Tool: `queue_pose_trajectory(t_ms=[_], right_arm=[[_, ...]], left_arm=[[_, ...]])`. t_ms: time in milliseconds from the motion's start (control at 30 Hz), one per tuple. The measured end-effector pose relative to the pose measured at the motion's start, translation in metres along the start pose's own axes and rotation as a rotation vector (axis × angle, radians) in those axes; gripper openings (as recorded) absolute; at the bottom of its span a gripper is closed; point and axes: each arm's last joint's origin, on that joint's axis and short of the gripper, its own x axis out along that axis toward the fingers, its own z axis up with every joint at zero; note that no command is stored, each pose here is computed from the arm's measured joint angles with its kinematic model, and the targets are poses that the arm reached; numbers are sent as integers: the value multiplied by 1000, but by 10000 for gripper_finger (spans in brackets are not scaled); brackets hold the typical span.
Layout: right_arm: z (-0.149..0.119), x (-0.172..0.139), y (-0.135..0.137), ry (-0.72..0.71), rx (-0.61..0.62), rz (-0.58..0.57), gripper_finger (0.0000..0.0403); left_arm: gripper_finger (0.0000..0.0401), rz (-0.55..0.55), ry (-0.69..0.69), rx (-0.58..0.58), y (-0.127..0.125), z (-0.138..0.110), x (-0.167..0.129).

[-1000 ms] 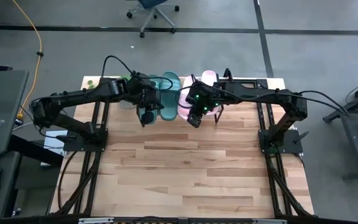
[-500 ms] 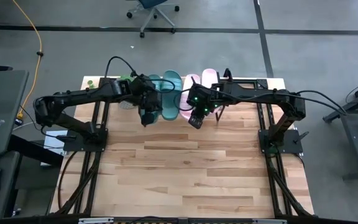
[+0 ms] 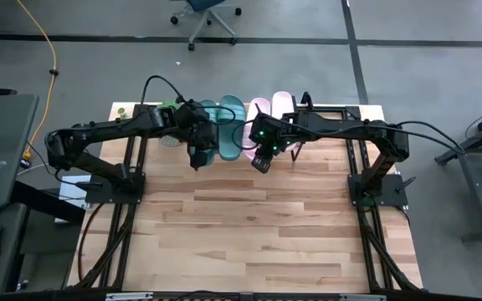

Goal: Pick and place slides into the shelf
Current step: Return to Home Position

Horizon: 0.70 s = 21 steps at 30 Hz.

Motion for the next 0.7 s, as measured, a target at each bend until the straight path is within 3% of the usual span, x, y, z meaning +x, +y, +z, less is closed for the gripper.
queue_pose_trajectory(t_ms=[300, 433, 700], right_arm=[[4, -7, 4, -75, -33, -2, 114], [10, -22, 5, -188, -42, -14, 114], [13, -33, -21, -195, 65, -82, 114]], left_arm=[[0, -16, -13, 0, 0, 1, 0], [0, -18, -30, 4, -1, 2, -4], [0, -10, -75, 16, -3, 4, -14]])
